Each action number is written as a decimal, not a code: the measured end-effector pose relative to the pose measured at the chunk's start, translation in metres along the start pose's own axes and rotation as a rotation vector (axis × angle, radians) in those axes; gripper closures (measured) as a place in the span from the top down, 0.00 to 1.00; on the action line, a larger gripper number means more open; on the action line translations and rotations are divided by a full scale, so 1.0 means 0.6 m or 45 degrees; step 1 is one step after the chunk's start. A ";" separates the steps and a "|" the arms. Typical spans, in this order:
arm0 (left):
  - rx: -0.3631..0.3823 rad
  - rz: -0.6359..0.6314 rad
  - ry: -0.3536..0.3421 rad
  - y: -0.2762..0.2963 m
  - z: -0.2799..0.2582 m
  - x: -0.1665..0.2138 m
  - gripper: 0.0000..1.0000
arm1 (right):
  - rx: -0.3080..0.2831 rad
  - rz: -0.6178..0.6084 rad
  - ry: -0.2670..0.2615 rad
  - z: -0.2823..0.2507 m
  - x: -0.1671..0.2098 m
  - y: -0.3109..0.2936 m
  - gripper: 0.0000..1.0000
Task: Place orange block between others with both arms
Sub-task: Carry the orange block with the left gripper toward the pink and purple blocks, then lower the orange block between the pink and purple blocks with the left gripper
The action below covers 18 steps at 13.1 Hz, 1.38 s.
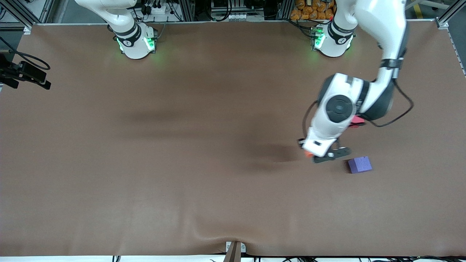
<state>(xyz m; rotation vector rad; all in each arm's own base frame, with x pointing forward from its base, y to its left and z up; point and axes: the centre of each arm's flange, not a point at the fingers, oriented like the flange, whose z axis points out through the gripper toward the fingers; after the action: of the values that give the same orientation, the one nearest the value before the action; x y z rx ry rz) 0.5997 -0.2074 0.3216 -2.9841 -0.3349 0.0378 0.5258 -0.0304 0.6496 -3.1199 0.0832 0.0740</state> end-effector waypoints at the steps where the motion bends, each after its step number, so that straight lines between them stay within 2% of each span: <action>1: 0.011 0.009 -0.014 -0.032 0.017 0.007 0.54 | 0.000 -0.001 0.001 -0.001 0.000 -0.001 1.00; 7: -0.031 0.204 0.002 -0.220 0.074 0.030 0.54 | 0.000 -0.003 0.006 0.000 0.001 -0.001 1.00; 10: -0.051 0.262 0.024 -0.277 0.112 0.024 0.54 | 0.000 0.001 -0.008 0.009 0.003 0.001 1.00; 13: -0.070 0.280 0.044 -0.314 0.154 0.009 0.54 | 0.001 0.007 -0.012 0.012 0.004 0.005 1.00; 18: -0.079 0.280 0.023 -0.328 0.173 0.001 0.54 | 0.000 0.001 -0.009 0.011 0.005 0.002 1.00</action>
<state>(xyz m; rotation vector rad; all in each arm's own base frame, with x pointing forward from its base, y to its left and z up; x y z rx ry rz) 0.5530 -0.0031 0.2463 -3.0664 -0.0051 0.0235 0.5283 -0.0315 0.6427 -3.1193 0.0842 0.0851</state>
